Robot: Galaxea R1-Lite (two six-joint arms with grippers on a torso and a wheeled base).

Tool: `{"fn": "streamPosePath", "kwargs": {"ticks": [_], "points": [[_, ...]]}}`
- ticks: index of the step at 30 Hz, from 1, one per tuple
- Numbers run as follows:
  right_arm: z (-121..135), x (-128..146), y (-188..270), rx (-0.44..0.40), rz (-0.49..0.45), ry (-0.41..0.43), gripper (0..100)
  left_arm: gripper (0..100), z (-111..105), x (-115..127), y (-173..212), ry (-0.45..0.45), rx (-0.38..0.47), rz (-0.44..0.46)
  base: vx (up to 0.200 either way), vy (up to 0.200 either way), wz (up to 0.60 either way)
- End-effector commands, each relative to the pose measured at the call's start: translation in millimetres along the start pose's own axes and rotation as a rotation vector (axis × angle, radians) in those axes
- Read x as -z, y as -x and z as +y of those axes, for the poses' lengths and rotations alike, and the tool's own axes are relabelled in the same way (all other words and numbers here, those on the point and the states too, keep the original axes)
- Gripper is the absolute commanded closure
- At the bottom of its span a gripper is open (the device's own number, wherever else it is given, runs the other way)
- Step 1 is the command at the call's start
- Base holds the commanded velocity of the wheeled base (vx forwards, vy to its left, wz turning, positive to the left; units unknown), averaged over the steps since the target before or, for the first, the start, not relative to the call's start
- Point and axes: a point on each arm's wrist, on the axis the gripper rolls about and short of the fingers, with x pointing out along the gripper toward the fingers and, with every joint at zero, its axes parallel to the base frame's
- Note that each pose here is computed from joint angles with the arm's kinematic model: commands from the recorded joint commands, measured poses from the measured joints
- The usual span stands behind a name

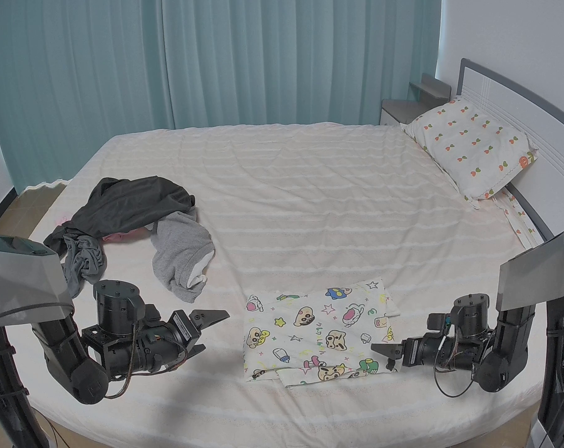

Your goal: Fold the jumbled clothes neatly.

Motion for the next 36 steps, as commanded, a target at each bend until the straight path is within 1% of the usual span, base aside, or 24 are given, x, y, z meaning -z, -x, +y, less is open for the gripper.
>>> {"fn": "streamPosePath", "kwargs": {"ticks": [1, 2, 4, 5, 6, 10, 14, 19, 26, 31, 36], "points": [[13.4, -55.3, -14.7, -0.029, -0.097, 0.014, 0, 0, 1.1, 1.7, -0.6, 0.003, 0.011, 0.033, 0.000, 0.000, 0.00], [11.5, -63.4, -21.1, -0.018, -0.105, 0.007, 0, 0, 0.5, 1.7, 0.0, 0.002, 0.015, 0.034, 0.000, 0.000, 0.00], [11.5, -63.4, -21.1, -0.018, -0.105, 0.007, 0, 0, 0.5, 1.7, 0.0, 0.002, 0.015, 0.034, 0.000, 0.000, 0.00], [-0.5, -87.2, -46.0, 0.052, -0.119, -0.036, 0, 0, 0.6, 3.1, -0.9, -0.001, 0.024, 0.037, 0.000, 0.000, 0.00], [-2.3, -91.3, -51.9, 0.064, -0.120, -0.045, 0, 0, 0.5, 3.3, -1.4, -0.003, 0.027, 0.037, 0.000, 0.000, 0.00], [-12.1, -97.8, -75.1, 0.105, -0.118, -0.074, 0, 0, 2.8, 3.5, -4.1, -0.006, 0.032, 0.034, 0.000, 0.000, 0.00], [-27.1, -98.3, -84.2, 0.133, -0.107, -0.087, 0, 0, 5.7, 5.8, -3.9, -0.005, 0.023, 0.040, 0.000, 0.000, 0.00], [-35.6, -106.8, -91.6, 0.153, -0.089, -0.103, 0, 0, 8.0, 6.6, -5.4, -0.003, 0.018, 0.043, 0.000, 0.000, 0.00], [-39.5, -107.6, -103.4, 0.148, -0.083, -0.102, 0, 0, 8.6, 7.3, -5.5, -0.006, 0.021, 0.043, 0.000, 0.000, 0.00], [-34.7, -102.3, -109.7, 0.135, -0.066, -0.094, 0, 0, 8.8, 7.3, -5.7, -0.006, 0.021, 0.043, 0.000, 0.000, 0.00], [-26.8, -100.0, -116.3, 0.094, -0.049, -0.081, 0, 0, 9.4, 7.6, -6.2, -0.005, 0.019, 0.044, 0.000, 0.000, 0.00]]}}
